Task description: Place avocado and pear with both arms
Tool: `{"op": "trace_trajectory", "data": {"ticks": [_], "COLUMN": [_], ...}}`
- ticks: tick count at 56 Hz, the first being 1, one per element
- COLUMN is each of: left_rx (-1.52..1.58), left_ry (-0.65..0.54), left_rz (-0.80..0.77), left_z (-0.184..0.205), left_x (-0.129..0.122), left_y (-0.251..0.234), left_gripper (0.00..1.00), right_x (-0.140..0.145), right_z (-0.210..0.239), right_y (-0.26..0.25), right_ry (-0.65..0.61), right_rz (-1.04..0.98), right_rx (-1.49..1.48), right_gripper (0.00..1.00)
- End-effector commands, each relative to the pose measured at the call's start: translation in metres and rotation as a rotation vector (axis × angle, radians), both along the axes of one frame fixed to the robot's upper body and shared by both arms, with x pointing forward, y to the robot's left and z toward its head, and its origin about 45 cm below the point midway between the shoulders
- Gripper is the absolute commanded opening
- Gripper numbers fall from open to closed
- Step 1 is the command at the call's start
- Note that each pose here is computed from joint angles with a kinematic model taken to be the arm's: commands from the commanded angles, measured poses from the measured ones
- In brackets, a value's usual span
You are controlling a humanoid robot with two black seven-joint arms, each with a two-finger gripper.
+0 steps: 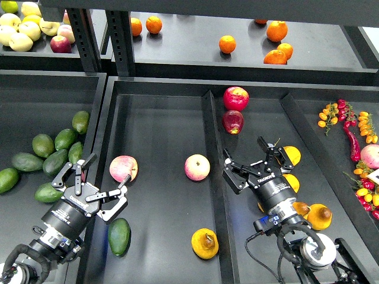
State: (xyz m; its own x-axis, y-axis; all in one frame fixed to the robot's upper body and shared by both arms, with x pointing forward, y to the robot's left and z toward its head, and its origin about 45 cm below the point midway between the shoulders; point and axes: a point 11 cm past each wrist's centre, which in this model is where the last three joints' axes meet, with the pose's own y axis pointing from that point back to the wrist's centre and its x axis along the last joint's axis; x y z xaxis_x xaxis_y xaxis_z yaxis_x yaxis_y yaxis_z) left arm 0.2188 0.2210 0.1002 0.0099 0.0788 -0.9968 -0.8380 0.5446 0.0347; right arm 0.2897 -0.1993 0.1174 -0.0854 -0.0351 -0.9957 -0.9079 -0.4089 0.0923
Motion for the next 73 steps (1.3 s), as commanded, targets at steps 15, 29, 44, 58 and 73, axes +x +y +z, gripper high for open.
{"op": "trace_trajectory", "data": {"ticks": [15, 29, 44, 58, 73], "left_rx": [0.201, 0.407, 0.812, 1.123, 1.386], "left_ry": [-0.044, -0.149, -0.248, -0.324, -0.472], "left_rz": [-0.172, -0.311, -0.564, -0.778, -1.038], "left_z": [-0.005, 0.013, 0.046, 0.083, 0.103], "left_x": [-0.003, 0.025, 0.058, 0.089, 0.114], "left_y": [-0.022, -0.006, 0.051, 0.074, 0.042], "left_gripper": [1.00, 1.00, 1.00, 1.00, 1.00], "right_x": [0.011, 0.030, 0.067, 0.076, 0.089], "right_z": [0.004, 0.014, 0.040, 0.046, 0.050], "right_y": [-0.009, -0.009, -0.029, -0.030, -0.037], "right_ry": [0.029, 0.059, 0.073, 0.059, 0.057], "right_rz": [-0.029, -0.031, -0.095, -0.099, -0.123], "right_rx": [-0.008, -0.024, -0.038, -0.040, -0.047], "right_gripper": [1.00, 1.00, 1.00, 1.00, 1.00]}}
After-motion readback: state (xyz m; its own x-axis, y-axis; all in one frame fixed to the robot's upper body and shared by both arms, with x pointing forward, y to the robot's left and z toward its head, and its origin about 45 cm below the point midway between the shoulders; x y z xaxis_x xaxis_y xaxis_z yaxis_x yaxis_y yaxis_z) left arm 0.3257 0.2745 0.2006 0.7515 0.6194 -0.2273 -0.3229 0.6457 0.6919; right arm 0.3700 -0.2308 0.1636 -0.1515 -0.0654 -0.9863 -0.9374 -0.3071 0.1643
